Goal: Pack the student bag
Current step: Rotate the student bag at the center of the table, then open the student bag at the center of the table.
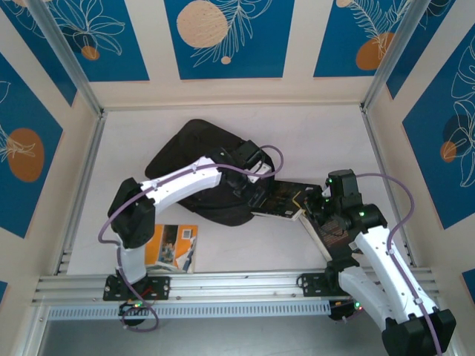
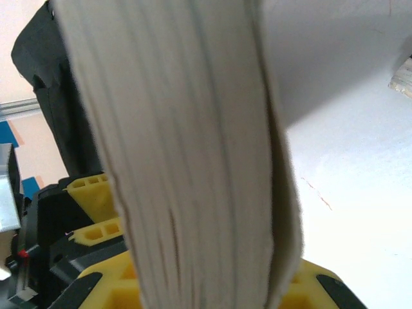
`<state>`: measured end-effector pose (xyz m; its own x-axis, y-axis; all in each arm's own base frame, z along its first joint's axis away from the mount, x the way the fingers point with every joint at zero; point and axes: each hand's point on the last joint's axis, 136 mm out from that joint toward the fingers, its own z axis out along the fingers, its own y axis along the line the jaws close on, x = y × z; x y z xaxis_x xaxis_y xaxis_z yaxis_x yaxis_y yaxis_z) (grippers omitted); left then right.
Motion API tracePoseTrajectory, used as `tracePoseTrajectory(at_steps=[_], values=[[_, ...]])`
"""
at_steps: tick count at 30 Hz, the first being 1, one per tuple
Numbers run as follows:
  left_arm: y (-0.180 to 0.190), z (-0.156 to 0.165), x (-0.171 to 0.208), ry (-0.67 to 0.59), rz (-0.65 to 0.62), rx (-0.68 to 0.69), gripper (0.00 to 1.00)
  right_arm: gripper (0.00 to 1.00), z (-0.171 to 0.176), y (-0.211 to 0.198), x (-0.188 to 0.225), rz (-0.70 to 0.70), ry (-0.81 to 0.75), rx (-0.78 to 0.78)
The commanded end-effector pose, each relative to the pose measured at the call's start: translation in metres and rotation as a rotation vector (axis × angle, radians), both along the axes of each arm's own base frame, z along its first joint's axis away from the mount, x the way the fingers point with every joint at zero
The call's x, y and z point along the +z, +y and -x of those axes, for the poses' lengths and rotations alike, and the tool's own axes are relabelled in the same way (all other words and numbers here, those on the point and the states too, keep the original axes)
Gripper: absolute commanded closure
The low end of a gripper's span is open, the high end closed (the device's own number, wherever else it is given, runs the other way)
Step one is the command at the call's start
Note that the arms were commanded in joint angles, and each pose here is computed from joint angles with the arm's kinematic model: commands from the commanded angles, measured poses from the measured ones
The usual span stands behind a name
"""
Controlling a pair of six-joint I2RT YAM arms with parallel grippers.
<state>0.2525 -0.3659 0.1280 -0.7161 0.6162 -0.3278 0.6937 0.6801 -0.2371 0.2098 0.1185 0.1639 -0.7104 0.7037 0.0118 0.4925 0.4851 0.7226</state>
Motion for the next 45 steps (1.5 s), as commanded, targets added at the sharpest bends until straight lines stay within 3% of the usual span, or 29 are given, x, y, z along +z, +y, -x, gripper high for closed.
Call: tracePoseTrajectory(at_steps=[1,6,13,29,39,43,45], values=[[0.006,0.003,-0.012,0.010,-0.048,-0.013,0.57,1.00,-0.008,0.007,0.012,-0.044,-0.059,0.023],[0.007,-0.001,-0.007,0.001,-0.035,-0.004,0.79,1.00,-0.008,0.006,0.010,-0.044,-0.058,0.020],[0.010,-0.005,0.000,0.021,0.009,0.028,0.88,1.00,-0.010,0.005,0.010,-0.049,-0.061,0.015],[0.014,-0.012,0.014,0.115,0.182,0.128,0.91,1.00,-0.007,0.005,0.008,-0.055,-0.053,0.014],[0.018,-0.013,0.016,0.150,0.231,0.162,0.87,1.00,-0.007,0.005,0.008,-0.056,-0.054,0.013],[0.023,-0.016,0.014,0.143,0.222,0.178,1.00,1.00,-0.007,0.005,0.009,-0.054,-0.059,0.014],[0.027,-0.021,0.018,0.121,0.222,0.192,1.00,1.00,-0.007,0.003,0.011,-0.040,-0.065,0.015]])
